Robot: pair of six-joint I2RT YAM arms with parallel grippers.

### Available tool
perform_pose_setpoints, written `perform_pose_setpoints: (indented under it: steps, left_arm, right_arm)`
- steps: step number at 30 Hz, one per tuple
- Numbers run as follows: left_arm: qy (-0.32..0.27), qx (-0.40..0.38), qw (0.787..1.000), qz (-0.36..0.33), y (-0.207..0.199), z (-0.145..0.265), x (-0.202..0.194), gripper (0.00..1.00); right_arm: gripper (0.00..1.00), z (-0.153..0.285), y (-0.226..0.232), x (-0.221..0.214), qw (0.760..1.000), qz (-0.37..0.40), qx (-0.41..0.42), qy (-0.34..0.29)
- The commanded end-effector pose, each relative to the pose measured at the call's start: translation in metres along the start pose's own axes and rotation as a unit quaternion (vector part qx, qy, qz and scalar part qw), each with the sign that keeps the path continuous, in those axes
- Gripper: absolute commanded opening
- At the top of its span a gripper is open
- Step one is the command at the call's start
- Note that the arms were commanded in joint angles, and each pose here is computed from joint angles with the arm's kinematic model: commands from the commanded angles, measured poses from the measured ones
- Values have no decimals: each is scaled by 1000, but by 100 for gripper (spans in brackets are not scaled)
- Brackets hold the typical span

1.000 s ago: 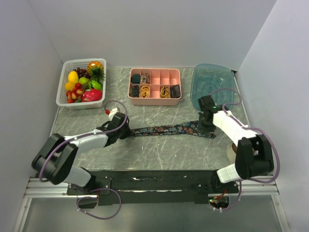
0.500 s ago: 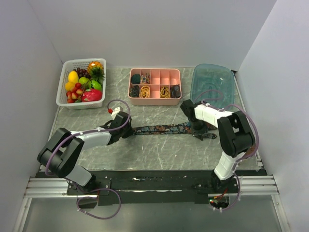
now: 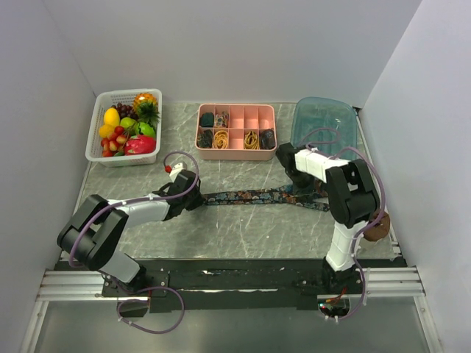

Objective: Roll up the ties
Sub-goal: Flatten out the tie at the center of the board.

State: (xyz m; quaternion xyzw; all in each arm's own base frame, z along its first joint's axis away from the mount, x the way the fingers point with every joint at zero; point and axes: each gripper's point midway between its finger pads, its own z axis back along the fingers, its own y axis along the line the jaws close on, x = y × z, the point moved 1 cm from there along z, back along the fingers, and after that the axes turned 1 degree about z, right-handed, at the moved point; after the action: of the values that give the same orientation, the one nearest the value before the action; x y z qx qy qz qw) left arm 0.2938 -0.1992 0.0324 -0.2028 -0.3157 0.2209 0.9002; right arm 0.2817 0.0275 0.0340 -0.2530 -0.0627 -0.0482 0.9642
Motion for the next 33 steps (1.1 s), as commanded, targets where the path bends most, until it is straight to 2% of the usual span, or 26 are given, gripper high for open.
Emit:
perform_pose_setpoints:
  steps: [1, 3, 5, 6, 7, 8, 10, 11, 12, 19, 26, 33]
  left_arm:
    - [25, 55, 998, -18, 32, -4, -19, 1]
    - [23, 58, 998, -18, 34, -4, -19, 1]
    - [19, 61, 998, -17, 37, -3, -18, 1]
    - [18, 61, 998, -16, 37, -3, -17, 1]
    - [23, 73, 997, -16, 43, -2, -19, 1]
    - [24, 74, 997, -14, 45, -1, -18, 1]
    - [24, 76, 997, -11, 49, 0, -16, 1]
    - [21, 77, 997, -7, 51, 1, -13, 1]
    - [24, 86, 996, -6, 57, 3, -14, 1]
    - [8, 91, 996, 16, 77, 17, -1, 1]
    - [1, 89, 996, 12, 75, 22, 4, 1]
    - [1, 86, 996, 10, 74, 22, 5, 1]
  right_arm:
    - [0, 20, -15, 20, 997, -46, 29, -47]
    - [2, 19, -11, 17, 994, -61, 82, -48]
    - [20, 26, -16, 25, 981, -104, 151, -70]
    - [23, 24, -18, 18, 978, -106, 166, -68]
    - [38, 31, -23, 20, 972, -120, 185, -84]
    - [40, 31, -28, 22, 968, -133, 193, -91]
    - [52, 35, -32, 18, 965, -141, 200, -99]
    - [53, 35, -36, 18, 964, -146, 199, -99]
    - [59, 35, -37, 17, 964, -149, 198, -99]
    - [60, 19, -30, 9, 966, -147, 207, -53]
    - [60, 4, -10, -1, 964, -131, 230, -15]
    - [59, -9, -8, -7, 969, -123, 213, 5]
